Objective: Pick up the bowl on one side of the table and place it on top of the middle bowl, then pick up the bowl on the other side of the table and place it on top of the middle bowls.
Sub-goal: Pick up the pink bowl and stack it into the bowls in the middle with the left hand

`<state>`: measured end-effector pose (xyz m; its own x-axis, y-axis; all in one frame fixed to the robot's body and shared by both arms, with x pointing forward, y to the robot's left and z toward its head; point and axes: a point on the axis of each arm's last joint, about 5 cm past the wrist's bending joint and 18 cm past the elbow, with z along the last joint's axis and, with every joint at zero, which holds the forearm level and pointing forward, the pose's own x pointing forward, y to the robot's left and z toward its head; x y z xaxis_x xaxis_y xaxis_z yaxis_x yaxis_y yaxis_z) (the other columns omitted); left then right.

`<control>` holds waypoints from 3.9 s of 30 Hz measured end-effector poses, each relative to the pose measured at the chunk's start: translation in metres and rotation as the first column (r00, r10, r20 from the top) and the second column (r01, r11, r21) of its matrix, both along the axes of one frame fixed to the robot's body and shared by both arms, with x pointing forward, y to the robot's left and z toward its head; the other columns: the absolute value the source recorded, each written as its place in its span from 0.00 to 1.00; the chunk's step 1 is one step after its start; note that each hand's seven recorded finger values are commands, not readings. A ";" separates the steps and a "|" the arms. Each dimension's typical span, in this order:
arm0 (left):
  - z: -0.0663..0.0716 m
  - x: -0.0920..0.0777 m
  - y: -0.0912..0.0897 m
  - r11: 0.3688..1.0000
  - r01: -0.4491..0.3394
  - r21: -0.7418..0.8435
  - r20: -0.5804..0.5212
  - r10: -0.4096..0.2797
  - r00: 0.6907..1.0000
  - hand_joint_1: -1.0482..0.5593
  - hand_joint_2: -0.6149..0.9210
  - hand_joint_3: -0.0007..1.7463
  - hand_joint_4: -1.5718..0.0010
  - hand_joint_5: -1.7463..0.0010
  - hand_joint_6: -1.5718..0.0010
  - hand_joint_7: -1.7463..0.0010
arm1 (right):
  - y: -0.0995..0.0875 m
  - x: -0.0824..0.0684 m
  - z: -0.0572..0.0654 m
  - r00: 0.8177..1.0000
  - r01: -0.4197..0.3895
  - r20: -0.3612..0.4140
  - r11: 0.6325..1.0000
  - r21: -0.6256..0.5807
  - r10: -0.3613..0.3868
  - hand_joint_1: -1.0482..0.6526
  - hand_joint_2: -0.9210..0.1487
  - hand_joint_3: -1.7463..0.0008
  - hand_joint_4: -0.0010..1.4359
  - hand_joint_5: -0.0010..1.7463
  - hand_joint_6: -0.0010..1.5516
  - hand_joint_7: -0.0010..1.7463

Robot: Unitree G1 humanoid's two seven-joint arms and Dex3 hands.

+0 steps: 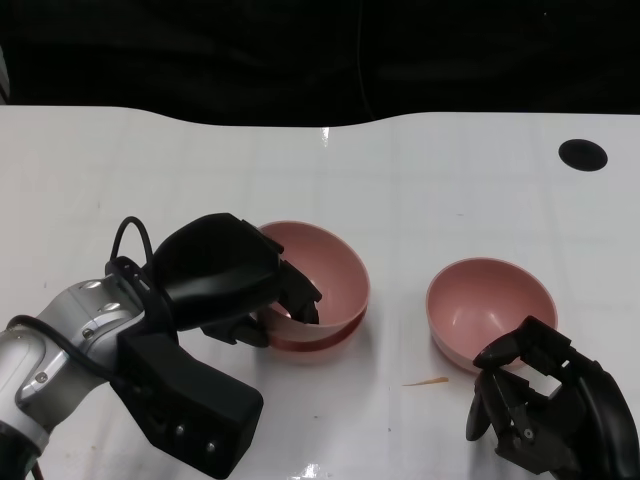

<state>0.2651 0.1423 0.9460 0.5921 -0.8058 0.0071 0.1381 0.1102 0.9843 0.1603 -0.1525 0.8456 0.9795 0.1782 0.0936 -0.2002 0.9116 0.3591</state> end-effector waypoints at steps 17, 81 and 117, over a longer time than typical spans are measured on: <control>-0.003 0.001 0.000 1.000 -0.001 0.004 -0.010 0.001 1.000 0.53 1.00 0.07 0.40 0.52 0.29 0.92 | 0.000 0.000 0.000 1.000 0.000 0.000 1.000 0.000 0.000 0.55 0.24 0.50 0.61 0.92 0.53 0.76; -0.023 0.003 -0.005 0.999 0.003 -0.053 0.003 -0.003 1.000 0.52 1.00 0.07 0.48 0.33 0.31 0.79 | 0.000 0.000 0.000 1.000 0.005 -0.002 1.000 -0.001 -0.005 0.55 0.23 0.53 0.60 0.93 0.52 0.75; -0.030 -0.004 -0.003 0.991 -0.094 -0.098 -0.008 0.094 0.996 0.11 1.00 0.29 0.87 1.00 0.68 1.00 | 0.000 0.000 0.000 1.000 -0.002 0.002 1.000 -0.001 0.002 0.56 0.24 0.50 0.61 0.93 0.53 0.76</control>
<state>0.2616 0.1390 0.9160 0.6652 -0.7422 0.0816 0.1255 0.2188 0.9677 0.1601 -0.1522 0.8459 0.9789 0.1807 0.0952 -0.2031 0.9116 0.3574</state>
